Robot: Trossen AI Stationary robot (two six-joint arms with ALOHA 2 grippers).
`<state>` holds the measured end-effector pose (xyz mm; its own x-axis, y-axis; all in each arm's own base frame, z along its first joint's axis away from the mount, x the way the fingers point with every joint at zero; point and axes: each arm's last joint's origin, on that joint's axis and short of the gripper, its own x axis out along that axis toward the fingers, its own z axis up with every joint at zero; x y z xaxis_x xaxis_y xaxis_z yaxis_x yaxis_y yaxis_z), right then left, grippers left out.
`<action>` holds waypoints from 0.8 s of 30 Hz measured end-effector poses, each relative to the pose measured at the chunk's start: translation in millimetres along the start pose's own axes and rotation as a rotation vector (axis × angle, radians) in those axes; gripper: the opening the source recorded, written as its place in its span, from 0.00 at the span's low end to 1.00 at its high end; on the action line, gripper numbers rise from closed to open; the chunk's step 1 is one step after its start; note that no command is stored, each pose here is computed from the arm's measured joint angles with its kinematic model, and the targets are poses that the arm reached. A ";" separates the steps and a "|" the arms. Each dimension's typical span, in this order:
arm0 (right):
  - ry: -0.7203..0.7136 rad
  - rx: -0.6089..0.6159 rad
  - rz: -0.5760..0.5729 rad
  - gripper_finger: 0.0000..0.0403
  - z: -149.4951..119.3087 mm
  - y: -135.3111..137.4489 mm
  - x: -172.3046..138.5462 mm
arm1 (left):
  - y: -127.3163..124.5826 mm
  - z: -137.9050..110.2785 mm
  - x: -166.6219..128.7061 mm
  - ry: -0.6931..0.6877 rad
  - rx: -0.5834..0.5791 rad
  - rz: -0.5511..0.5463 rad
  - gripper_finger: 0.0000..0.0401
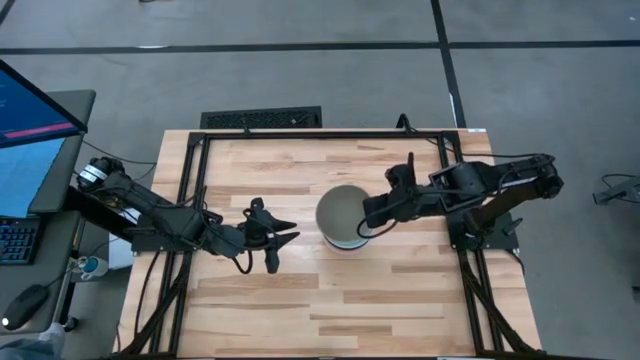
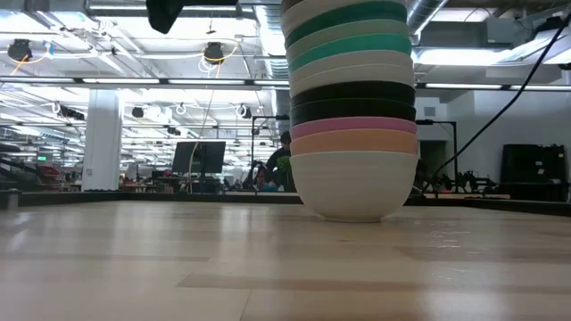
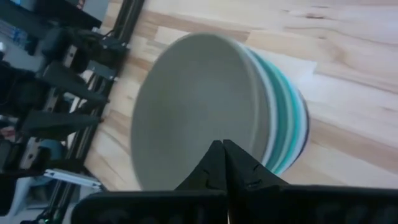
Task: Nest bowls inside each other
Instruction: Stack the gray bowl on the white bowl
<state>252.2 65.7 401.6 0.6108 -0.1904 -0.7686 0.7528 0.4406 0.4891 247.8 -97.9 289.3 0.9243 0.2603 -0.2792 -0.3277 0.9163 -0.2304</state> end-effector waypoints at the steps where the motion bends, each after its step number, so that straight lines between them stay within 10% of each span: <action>1: 0.000 0.002 0.007 0.01 -0.2 0.7 -0.2 | 0.0 0.0 0.0 0.000 0.000 0.000 0.26; 24: 0.083 -0.010 -0.058 0.01 -12.1 1.7 9.6 | 0.1 -0.2 0.0 0.001 0.008 0.002 0.26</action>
<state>256.3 75.3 390.0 0.5438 -0.1423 -0.8271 0.7831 0.4403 0.4391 247.7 -97.8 289.1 0.9234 0.2618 -0.2807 -0.3280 0.9181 -0.2225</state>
